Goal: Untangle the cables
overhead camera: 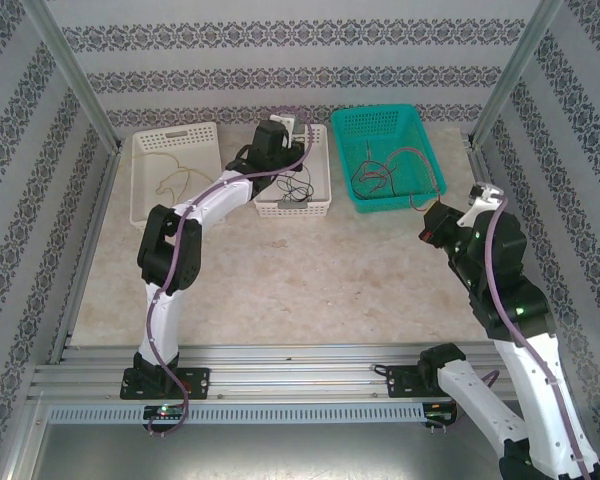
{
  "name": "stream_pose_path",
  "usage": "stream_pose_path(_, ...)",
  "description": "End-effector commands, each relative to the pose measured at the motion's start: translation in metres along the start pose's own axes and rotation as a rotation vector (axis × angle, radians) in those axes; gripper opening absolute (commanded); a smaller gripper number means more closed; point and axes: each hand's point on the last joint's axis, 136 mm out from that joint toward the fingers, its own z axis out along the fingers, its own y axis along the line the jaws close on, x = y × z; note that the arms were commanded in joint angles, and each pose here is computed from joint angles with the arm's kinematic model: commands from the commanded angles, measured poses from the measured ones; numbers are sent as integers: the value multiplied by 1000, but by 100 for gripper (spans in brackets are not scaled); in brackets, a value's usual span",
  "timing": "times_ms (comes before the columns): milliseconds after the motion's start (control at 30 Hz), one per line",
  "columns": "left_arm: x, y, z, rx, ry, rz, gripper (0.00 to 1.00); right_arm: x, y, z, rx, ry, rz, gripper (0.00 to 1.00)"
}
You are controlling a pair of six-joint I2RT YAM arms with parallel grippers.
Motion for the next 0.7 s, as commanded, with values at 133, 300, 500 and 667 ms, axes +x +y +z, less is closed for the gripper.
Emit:
stream_pose_path(133, -20, 0, -5, 18, -81, -27, 23, -30, 13, 28, 2, -51, -6, 0)
stream_pose_path(300, -18, -3, -8, 29, -73, -26, 32, -37, 7, 51, 39, -43, -1, 0)
stream_pose_path(500, -54, -18, -41, 69, -129, -18, 60, -43, -8, 87, 110, -23, 4, 0)
stream_pose_path(667, -83, -36, -85, 107, -187, -18, 81, -41, -32, 147, 216, 45, 1, 0)
